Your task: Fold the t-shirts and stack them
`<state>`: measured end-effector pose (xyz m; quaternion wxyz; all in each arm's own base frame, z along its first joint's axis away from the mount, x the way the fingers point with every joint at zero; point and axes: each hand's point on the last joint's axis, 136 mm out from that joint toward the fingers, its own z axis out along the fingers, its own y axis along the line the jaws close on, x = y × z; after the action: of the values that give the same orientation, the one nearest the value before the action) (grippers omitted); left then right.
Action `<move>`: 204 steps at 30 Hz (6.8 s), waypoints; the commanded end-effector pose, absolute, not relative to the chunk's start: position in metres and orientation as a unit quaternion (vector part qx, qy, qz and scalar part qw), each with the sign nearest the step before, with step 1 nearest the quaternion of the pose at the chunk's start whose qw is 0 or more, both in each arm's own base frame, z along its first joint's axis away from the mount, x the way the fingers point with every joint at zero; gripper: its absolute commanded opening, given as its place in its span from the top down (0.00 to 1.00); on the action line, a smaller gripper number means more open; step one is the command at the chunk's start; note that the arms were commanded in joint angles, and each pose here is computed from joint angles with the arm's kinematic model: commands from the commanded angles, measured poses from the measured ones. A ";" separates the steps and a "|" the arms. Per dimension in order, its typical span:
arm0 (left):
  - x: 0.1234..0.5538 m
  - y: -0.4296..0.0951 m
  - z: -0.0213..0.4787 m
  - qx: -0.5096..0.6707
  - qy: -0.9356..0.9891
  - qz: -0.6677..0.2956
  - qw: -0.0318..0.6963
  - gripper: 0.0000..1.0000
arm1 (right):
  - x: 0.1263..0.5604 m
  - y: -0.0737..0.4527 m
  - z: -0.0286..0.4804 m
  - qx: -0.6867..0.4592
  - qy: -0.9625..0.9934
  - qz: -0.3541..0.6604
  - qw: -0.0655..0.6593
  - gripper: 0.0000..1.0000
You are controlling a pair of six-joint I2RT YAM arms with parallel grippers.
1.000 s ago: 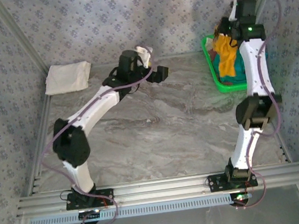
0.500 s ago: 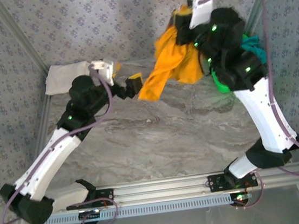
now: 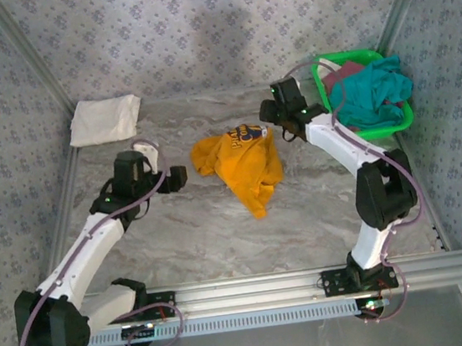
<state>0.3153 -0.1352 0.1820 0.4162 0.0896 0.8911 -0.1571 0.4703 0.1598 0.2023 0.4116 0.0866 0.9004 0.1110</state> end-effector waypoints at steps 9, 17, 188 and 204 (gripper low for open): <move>0.302 -0.150 0.117 0.069 0.917 -0.182 0.349 0.11 | 0.322 0.248 0.136 -0.132 0.920 0.256 0.265 0.38; 0.357 -0.148 0.105 0.042 0.912 -0.171 0.369 0.15 | 0.280 0.247 0.069 -0.151 0.944 0.212 0.204 0.36; 0.296 0.027 0.233 -0.285 0.845 -0.051 0.449 1.00 | 0.241 0.239 0.174 -0.324 0.854 0.163 0.373 1.00; 0.163 0.008 0.525 -0.176 0.680 -0.144 0.697 1.00 | 0.176 0.129 0.445 -0.222 0.703 0.173 0.654 1.00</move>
<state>0.1776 0.0116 0.5066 0.6911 -0.1935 0.6807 -0.1466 0.1823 0.1533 0.4172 0.6240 -0.2368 0.7163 0.2035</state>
